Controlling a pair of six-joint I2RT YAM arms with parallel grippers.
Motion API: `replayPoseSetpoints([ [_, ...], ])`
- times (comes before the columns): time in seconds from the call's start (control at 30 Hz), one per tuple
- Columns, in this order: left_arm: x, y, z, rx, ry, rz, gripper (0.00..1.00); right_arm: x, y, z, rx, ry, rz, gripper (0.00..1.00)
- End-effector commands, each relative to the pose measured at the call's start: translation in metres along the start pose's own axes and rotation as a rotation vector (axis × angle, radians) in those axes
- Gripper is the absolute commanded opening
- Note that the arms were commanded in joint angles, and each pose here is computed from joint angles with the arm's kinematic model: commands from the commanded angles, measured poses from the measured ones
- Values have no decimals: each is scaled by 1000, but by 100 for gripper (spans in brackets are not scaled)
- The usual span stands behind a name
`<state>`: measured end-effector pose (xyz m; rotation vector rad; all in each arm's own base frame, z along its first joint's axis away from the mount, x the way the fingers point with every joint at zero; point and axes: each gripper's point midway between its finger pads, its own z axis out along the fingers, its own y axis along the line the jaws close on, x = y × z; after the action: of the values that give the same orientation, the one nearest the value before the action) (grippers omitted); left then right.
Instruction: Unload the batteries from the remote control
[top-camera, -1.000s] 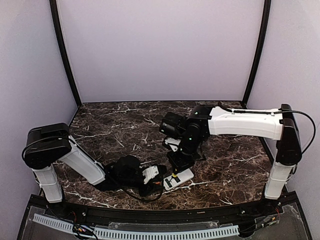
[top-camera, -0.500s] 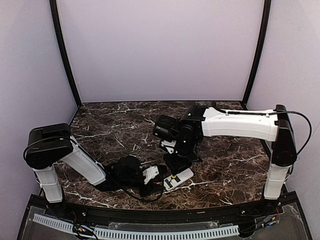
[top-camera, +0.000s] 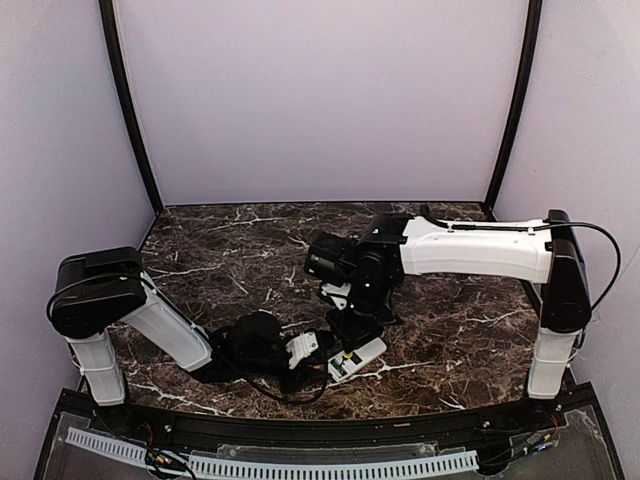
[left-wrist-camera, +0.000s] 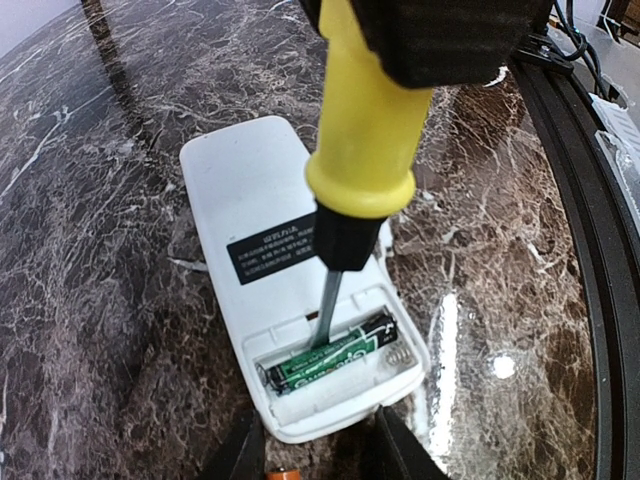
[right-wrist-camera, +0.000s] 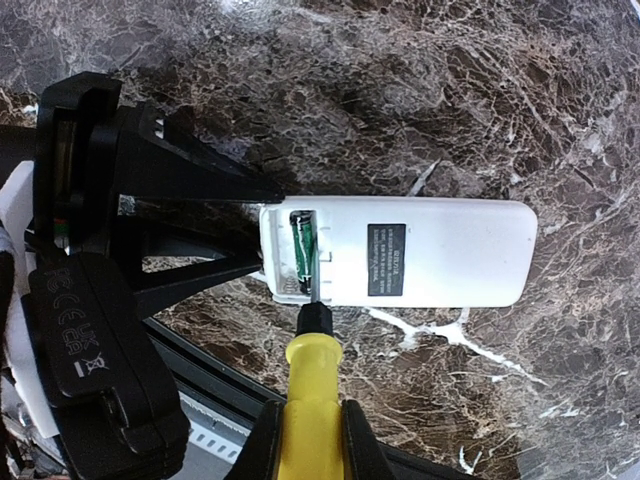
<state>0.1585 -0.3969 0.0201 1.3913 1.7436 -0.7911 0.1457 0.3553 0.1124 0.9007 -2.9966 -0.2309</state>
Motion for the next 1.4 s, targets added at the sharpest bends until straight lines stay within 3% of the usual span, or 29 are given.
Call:
replayPoseSetpoints([
  [0.0,-4,-5,2,21,-11,2,37,0,1,3,-8,-10,-19,0],
  [0.57,-2,-6,3,22,-2,3,36,1,-14,5,-170,-44,12,0],
  [1.0,0,-6,3,20,6,4,36,4,-29,13,-205,-37,27,0],
  [1.37,0,-5,3,18,12,3,36,9,-38,6,-170,5,-65,0],
])
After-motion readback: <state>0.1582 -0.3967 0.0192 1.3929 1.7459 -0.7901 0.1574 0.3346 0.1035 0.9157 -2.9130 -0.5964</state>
